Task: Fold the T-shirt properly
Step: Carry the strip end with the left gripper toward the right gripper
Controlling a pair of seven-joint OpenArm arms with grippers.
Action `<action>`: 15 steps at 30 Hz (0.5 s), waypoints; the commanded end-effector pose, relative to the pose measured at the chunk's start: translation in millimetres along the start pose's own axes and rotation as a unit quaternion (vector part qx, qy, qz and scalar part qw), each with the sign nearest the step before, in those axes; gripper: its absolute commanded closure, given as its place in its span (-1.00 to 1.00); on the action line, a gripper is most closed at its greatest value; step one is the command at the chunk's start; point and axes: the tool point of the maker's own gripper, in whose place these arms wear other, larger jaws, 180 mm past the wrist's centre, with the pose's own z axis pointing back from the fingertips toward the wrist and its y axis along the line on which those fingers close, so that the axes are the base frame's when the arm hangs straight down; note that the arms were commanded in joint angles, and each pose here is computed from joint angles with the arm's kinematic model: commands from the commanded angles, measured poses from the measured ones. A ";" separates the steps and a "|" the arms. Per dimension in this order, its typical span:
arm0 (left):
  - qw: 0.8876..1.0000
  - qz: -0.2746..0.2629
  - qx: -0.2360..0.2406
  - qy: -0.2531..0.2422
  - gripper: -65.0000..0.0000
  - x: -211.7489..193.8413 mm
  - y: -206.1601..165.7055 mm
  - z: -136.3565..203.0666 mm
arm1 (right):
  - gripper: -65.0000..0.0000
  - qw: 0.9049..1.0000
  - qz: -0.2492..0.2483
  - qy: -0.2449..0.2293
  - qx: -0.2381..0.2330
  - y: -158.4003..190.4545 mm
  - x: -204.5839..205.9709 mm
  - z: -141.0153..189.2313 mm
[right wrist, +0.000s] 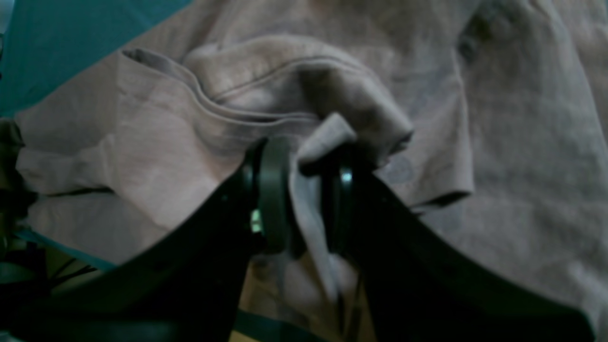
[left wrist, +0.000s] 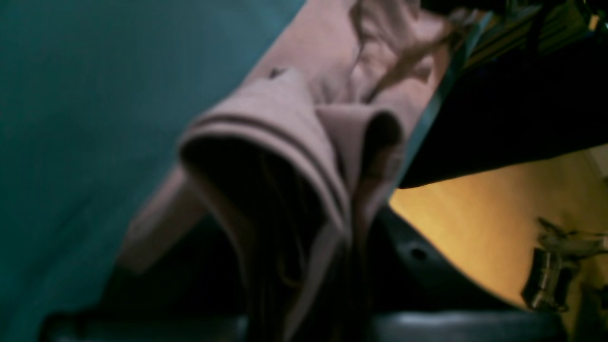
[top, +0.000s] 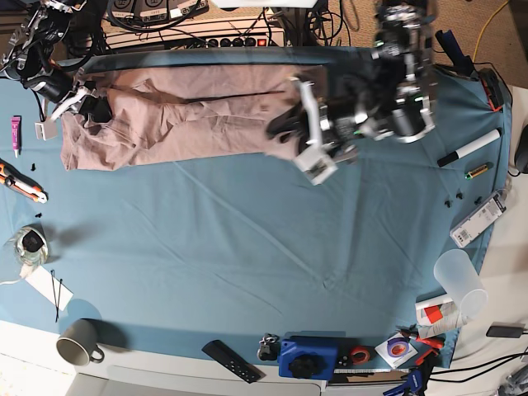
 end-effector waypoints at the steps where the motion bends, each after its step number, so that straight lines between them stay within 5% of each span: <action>1: 0.999 -0.014 -0.010 -0.031 1.00 20.1 -7.6 -5.4 | 0.56 1.000 0.011 -0.001 -0.011 -4.3 6.3 4.3; 15: 0.999 -0.028 -0.043 0.013 1.00 30.0 -57.4 -79.9 | 0.56 1.000 0.011 -0.002 -0.011 -4.3 6.7 4.3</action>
